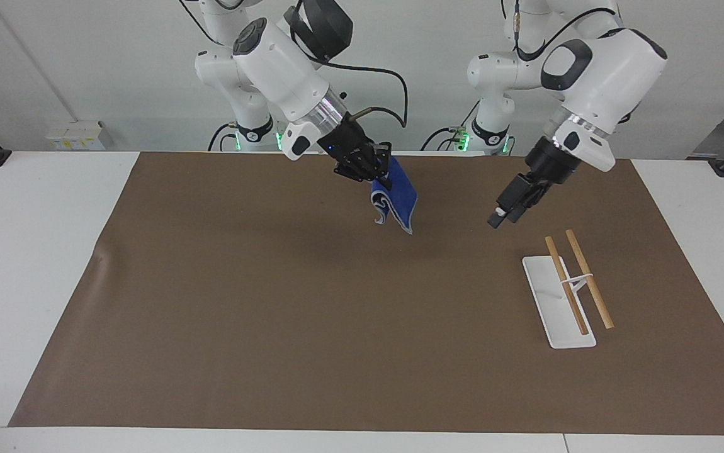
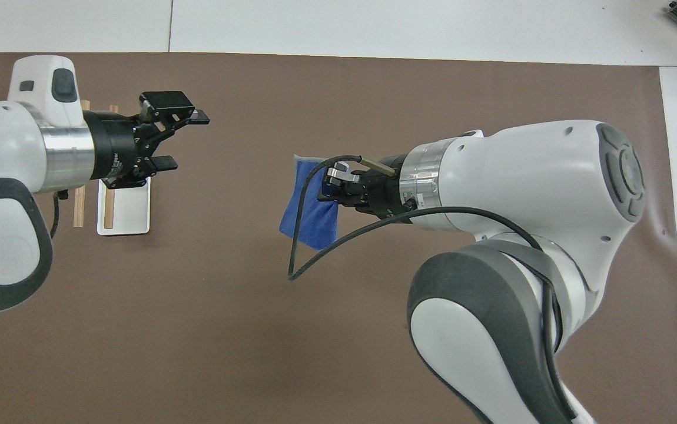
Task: Right arm passes towel to left arm to hang
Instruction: 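Carry the towel toward center while the left gripper reaches toward it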
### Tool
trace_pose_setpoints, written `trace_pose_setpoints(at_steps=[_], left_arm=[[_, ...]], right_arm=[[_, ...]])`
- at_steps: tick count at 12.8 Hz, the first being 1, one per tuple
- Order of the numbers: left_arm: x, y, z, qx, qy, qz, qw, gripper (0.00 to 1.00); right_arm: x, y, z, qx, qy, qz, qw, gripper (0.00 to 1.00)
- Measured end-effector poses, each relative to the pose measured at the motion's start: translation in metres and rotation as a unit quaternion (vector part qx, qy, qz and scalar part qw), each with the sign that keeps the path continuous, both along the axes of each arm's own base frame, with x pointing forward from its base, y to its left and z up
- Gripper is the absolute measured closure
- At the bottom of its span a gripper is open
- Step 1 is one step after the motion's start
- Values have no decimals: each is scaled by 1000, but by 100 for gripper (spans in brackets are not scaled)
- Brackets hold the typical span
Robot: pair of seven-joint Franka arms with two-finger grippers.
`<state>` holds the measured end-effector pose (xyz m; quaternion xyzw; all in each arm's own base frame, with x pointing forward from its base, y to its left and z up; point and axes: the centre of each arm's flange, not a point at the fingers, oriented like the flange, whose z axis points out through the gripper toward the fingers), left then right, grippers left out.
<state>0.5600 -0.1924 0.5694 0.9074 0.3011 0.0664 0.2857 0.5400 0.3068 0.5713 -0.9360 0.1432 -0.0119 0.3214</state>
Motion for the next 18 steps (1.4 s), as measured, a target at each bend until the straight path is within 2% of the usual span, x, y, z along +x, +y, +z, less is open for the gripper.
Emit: trace_pose_setpoints(at_steps=[5, 10, 14, 18], left_arm=[[-34, -48, -18, -14, 63, 42, 997, 0], [-51, -55, -29, -25, 117, 111, 987, 0], [-66, -55, -34, -18, 188, 153, 970, 0], [-89, -60, -13, -21, 229, 210, 950, 0]], right_arm=[[-13, 19, 4, 10, 21, -6, 1000, 94], [-12, 18, 5, 29, 32, -14, 999, 94], [-11, 15, 5, 29, 34, -16, 999, 94], [-11, 10, 8, 27, 36, -16, 999, 94]])
